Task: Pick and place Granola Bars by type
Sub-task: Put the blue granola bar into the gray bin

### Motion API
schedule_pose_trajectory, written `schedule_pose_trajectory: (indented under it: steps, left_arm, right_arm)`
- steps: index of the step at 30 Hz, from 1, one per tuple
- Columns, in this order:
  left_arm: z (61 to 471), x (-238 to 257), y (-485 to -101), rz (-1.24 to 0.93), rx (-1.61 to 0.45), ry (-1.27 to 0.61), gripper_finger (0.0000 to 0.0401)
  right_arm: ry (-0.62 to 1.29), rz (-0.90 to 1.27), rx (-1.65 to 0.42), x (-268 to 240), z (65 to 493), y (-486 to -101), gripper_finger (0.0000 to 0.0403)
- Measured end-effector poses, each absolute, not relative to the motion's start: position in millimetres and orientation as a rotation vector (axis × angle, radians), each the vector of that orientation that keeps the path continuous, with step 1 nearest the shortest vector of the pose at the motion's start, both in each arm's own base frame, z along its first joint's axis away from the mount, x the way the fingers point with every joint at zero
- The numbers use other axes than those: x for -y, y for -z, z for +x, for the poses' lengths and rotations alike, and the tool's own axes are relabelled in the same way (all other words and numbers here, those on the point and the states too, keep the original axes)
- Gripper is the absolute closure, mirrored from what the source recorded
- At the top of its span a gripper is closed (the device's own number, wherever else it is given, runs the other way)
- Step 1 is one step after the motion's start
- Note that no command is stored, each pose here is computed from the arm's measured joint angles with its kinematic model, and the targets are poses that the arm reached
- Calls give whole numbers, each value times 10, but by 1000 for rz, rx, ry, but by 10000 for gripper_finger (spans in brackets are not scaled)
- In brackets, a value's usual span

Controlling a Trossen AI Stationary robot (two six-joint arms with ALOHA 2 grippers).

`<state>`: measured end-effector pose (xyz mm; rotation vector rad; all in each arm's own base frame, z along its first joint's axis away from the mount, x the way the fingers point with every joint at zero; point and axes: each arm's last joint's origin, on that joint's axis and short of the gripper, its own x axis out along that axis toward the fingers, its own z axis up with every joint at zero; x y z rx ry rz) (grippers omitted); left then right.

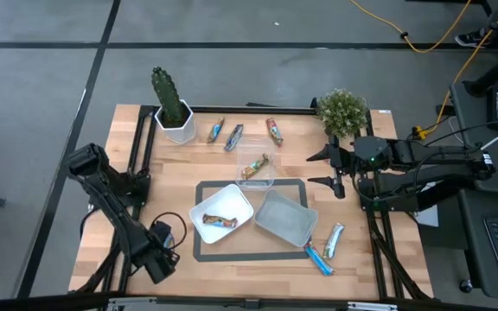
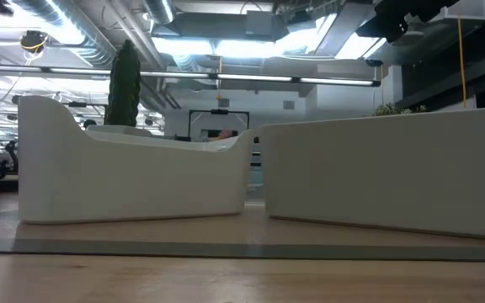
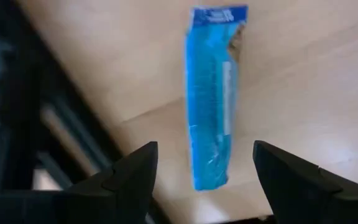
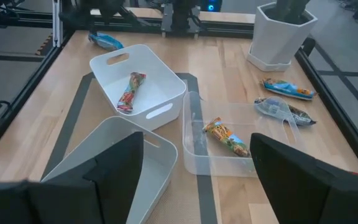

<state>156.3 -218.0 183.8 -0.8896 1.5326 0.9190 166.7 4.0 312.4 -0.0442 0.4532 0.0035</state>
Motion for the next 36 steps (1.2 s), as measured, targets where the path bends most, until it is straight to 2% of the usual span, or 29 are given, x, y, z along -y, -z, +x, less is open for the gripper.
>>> schedule_pose_trajectory:
  steps: [7,10,13,17,19,20,24,27,30,36]
  left_arm:
    - [1569,2190,-1392,-967,-1522,-828,146]
    - [1577,2198,-1350,-981,-1522,-814,159]
    - [1578,2194,-1377,-1001,-1514,-809,210]
    - [1562,2170,-1477,-994,-1526,-821,325]
    - [1591,2199,-1607,-1016,-1523,-792,374]
    - [1601,2203,-1675,-1021,-1521,-786,381]
    - [1657,2210,-2066,-1012,-1498,-798,378]
    - [1702,2184,-2512,-963,-1388,-786,382]
    - [1751,2110,-3037,-889,-1168,-749,385]
    - [1755,1869,-4026,-692,-594,-612,382]
  right_arm:
    - [-4,-43,-454,-41,1667,-3124,107]
    - [-4,-43,-454,-41,1667,-3124,107]
    - [-4,-43,-454,-41,1667,-3124,107]
    - [-4,-44,-453,-41,1667,-3125,107]
    - [-4,-44,-454,-41,1667,-3124,107]
    - [-3,-44,-453,-40,1667,-3124,107]
    - [0,-27,-449,-41,1668,-3128,107]
    - [-10,15,-440,-46,1672,-3136,107]
    - [-18,21,-423,-49,1679,-3152,107]
    - [-20,15,-354,-50,1704,-3213,107]
